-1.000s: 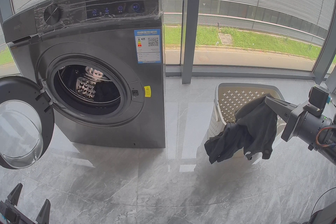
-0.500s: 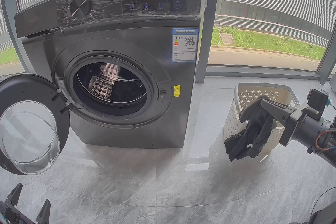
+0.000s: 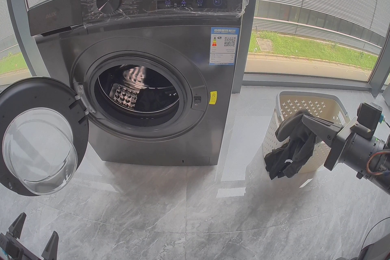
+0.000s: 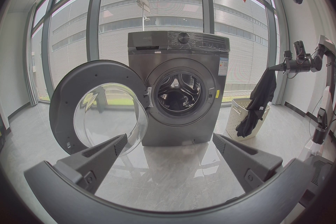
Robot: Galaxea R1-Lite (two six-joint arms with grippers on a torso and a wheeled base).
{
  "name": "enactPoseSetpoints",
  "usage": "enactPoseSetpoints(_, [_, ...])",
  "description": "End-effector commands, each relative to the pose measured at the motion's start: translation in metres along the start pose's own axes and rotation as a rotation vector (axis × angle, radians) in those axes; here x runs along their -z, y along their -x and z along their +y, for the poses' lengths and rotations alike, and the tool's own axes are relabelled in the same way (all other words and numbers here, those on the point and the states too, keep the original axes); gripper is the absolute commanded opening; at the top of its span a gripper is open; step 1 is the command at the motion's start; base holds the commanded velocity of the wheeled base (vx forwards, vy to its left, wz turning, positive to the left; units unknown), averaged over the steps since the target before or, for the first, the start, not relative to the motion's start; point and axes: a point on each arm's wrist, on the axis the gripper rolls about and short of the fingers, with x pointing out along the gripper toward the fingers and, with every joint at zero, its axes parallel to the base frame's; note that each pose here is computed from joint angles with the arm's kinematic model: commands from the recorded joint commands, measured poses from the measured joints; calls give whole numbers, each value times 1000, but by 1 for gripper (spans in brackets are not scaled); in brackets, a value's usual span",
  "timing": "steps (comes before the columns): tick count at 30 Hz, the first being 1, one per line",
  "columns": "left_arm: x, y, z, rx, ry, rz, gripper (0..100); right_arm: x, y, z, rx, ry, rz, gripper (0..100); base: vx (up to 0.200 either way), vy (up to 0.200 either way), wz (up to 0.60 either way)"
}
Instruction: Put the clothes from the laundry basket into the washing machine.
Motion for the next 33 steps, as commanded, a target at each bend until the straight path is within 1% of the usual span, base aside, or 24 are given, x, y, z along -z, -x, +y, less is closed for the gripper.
enactPoseSetpoints(1, [5, 0, 0, 0, 0, 1, 100, 0, 0, 0, 0, 0, 1, 0, -200, 0, 0])
enactPoseSetpoints(3, [5, 0, 0, 0, -1, 1, 100, 0, 0, 0, 0, 0, 1, 0, -200, 0, 0])
enactPoseSetpoints(15, [5, 0, 0, 0, 0, 1, 100, -1, 1, 0, -4, -1, -7, 0, 0, 0, 0])
enactPoseSetpoints(20, [5, 0, 0, 2, 0, 1, 100, -3, 2, 2, -25, -2, -13, 0, 0, 200, 0])
enactPoseSetpoints(33, [5, 0, 0, 0, 0, 1, 100, -3, 2, 3, -32, -1, -12, 0, 0, 200, 0])
